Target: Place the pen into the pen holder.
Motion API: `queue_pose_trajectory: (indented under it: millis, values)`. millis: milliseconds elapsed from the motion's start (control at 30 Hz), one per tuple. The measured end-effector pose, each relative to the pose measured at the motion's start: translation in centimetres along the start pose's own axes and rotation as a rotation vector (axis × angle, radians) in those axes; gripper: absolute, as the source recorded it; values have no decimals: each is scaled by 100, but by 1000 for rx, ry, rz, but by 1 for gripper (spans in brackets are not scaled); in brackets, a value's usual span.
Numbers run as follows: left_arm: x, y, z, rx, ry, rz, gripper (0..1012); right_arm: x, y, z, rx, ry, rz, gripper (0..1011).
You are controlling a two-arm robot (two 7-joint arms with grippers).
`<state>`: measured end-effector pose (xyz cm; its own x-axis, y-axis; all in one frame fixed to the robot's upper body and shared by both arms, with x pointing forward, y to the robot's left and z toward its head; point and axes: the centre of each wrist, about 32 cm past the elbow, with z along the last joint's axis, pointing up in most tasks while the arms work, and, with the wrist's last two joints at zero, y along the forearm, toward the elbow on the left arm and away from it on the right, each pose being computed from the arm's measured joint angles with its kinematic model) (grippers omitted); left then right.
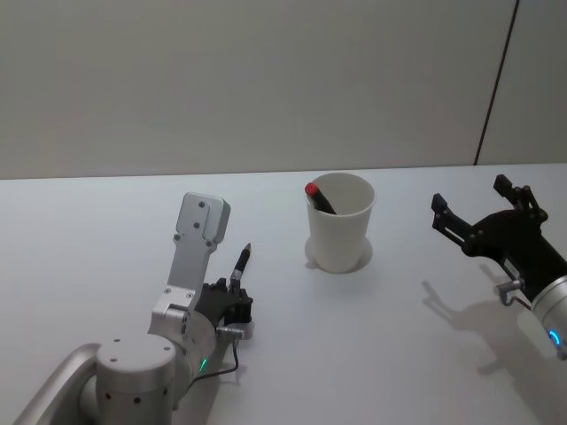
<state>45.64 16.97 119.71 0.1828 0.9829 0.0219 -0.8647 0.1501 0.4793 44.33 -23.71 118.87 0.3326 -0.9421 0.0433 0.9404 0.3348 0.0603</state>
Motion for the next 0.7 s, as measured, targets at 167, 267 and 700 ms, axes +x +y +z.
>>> queue_pose_trajectory:
  millis: [167, 267, 700]
  values:
    - [0, 0, -2, -1, 0, 0, 144, 0, 0, 0, 0, 0, 0, 1001]
    - [4, 0, -7, -10, 0, 1, 144, 0, 0, 0, 0, 0, 0, 1001]
    - [73, 23, -17, -129, 16, 13, 144, 0, 0, 0, 0, 0, 0, 1001]
